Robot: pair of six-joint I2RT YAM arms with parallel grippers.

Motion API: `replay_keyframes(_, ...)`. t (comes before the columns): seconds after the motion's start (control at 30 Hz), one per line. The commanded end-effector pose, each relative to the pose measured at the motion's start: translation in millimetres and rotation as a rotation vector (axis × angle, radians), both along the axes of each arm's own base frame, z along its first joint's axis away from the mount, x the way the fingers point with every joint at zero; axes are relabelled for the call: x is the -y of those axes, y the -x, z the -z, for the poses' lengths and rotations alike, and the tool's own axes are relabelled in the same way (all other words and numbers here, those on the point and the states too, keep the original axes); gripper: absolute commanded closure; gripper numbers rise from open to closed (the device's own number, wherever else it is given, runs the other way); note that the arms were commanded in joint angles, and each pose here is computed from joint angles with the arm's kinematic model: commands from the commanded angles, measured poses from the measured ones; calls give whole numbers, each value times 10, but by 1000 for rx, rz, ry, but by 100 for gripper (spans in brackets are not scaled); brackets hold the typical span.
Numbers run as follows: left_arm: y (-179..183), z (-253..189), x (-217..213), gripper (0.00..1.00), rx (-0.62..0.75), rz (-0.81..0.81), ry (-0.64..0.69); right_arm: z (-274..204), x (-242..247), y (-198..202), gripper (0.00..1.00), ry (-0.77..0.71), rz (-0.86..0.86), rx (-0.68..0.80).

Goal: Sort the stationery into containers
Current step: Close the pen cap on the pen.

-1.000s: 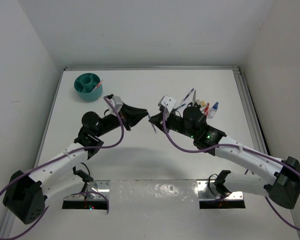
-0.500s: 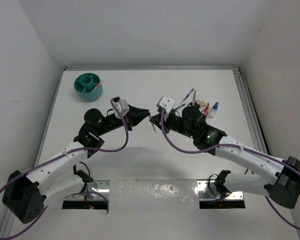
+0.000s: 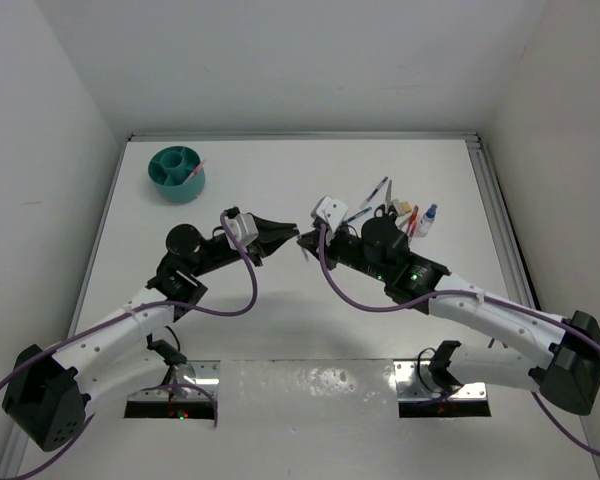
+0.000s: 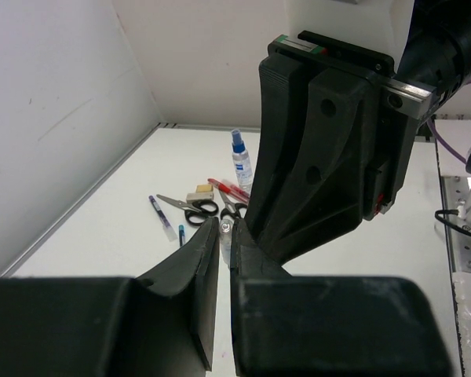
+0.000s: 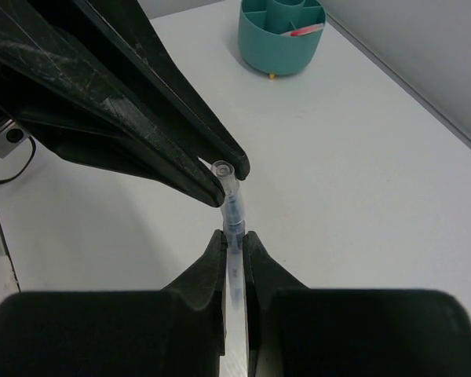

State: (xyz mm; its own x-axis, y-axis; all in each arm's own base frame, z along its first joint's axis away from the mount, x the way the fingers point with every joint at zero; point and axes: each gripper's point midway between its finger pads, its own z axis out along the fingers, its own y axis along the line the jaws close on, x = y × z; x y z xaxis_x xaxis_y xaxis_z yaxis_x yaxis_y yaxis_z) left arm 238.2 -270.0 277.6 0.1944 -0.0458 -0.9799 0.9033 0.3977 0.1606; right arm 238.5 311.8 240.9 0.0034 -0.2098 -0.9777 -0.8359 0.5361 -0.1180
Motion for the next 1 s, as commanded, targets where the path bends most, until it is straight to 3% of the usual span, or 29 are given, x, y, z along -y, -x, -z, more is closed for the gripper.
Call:
replay_keyframes(0.0,27,893,-81,100,-222,-11,-185,-1252,-176,168,100,-373,-93,239)
replay_keyframes(0.97,38,1046,-167,100,-249,-29,-235,-1418,-123,192,100,-392,-65,296)
